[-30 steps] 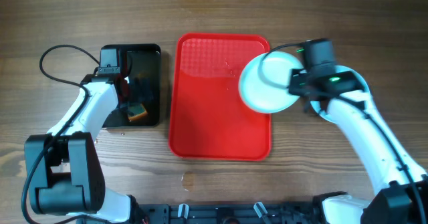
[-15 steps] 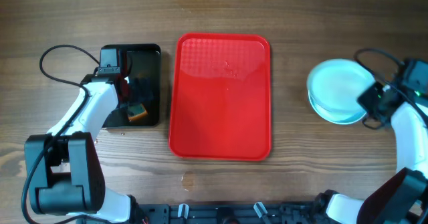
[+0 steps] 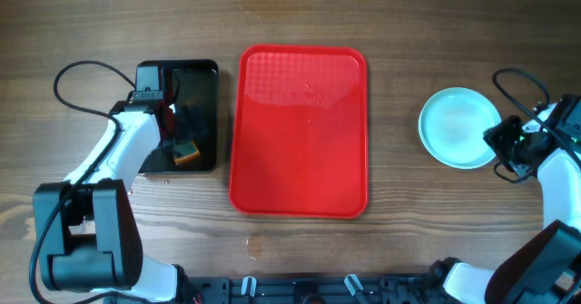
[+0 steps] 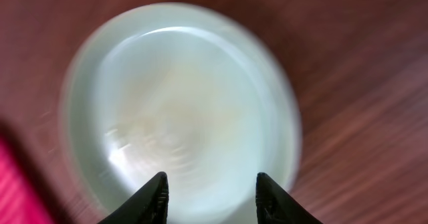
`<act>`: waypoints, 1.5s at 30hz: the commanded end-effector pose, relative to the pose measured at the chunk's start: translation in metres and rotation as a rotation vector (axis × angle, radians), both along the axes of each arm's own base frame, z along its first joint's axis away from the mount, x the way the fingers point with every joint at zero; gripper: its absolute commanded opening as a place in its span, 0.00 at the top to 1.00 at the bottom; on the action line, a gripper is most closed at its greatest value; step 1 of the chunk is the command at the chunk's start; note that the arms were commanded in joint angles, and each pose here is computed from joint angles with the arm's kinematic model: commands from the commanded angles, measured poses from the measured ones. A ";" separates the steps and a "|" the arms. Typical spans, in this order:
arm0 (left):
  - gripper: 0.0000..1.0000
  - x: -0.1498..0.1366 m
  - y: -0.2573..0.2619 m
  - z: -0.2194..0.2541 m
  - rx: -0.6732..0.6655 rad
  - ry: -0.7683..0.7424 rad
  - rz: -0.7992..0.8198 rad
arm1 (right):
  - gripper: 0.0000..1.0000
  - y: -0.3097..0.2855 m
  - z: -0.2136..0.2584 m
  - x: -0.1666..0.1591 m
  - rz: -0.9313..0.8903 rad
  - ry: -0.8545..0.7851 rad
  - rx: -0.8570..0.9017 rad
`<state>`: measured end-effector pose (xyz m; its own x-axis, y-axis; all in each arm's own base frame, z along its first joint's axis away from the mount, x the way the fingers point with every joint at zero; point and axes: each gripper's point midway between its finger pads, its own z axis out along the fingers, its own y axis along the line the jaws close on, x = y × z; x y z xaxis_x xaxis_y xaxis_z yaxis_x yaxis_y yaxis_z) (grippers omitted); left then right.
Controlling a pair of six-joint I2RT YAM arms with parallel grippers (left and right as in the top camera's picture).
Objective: Clean dirty plates on tray and stack at the side
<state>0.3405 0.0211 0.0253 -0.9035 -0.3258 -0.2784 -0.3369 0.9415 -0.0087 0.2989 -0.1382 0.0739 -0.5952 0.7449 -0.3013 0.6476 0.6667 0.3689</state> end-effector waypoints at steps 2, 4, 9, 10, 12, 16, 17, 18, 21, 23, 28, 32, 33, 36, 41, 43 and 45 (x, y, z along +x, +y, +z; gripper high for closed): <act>0.00 0.000 -0.001 -0.001 -0.004 0.004 -0.005 | 0.58 0.048 0.046 0.019 0.213 -0.202 0.083; 0.00 0.000 -0.001 -0.001 -0.004 0.004 -0.006 | 0.59 0.070 0.060 0.021 0.300 -0.248 0.088; 0.00 0.000 -0.001 -0.001 -0.004 0.004 -0.005 | 0.57 0.139 0.088 0.014 0.564 -0.312 0.046; 0.00 0.000 -0.001 -0.001 -0.004 0.004 -0.005 | 0.57 0.155 0.094 0.011 0.623 -0.329 0.039; 0.00 0.000 -0.001 -0.001 -0.004 0.004 -0.005 | 0.55 0.188 0.108 0.006 0.747 -0.380 0.012; 0.00 0.000 -0.001 -0.001 -0.004 0.004 -0.005 | 0.20 0.245 0.145 -0.012 0.937 -0.524 -0.037; 0.00 0.000 -0.001 -0.001 -0.004 0.004 -0.005 | 0.00 0.255 0.152 -0.017 0.968 -0.555 -0.038; 0.00 0.000 -0.001 -0.001 -0.004 0.004 -0.005 | 0.00 0.263 0.159 -0.022 0.997 -0.584 -0.041; 0.00 0.000 -0.001 -0.001 -0.004 0.004 -0.005 | 0.00 0.278 0.173 -0.034 1.030 -0.633 -0.021; 0.00 0.000 -0.001 -0.001 -0.004 0.004 -0.005 | 0.00 0.281 0.175 -0.036 0.980 -0.616 0.036; 0.00 0.000 -0.001 -0.001 -0.004 0.004 -0.005 | 0.00 0.279 0.163 -0.040 0.820 -0.485 0.188; 0.00 0.000 -0.001 -0.001 -0.004 0.004 -0.006 | 0.00 0.270 0.178 -0.036 0.834 -0.546 0.124; 0.00 0.000 -0.001 -0.001 -0.004 0.004 -0.005 | 0.00 0.267 0.199 -0.039 0.864 -0.624 0.076; 0.00 0.000 -0.001 -0.001 -0.004 0.004 -0.005 | 0.00 0.259 0.249 -0.053 0.938 -0.819 -0.089; 0.00 0.000 -0.001 -0.001 -0.004 0.004 -0.005 | 0.00 0.225 0.287 -0.078 0.854 -0.986 -0.408; 0.00 0.000 -0.001 -0.001 -0.004 0.004 -0.006 | 0.00 0.209 0.279 -0.080 0.777 -0.965 -0.471; 0.00 0.000 -0.001 -0.001 -0.004 0.004 -0.005 | 0.00 0.194 0.253 -0.081 0.710 -0.928 -0.523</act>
<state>0.3404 0.0211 0.0253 -0.9036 -0.3258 -0.2781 -0.3369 0.9415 -0.0086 0.2049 0.0859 0.3693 -0.1937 0.0662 -0.9788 -0.4363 0.8878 0.1464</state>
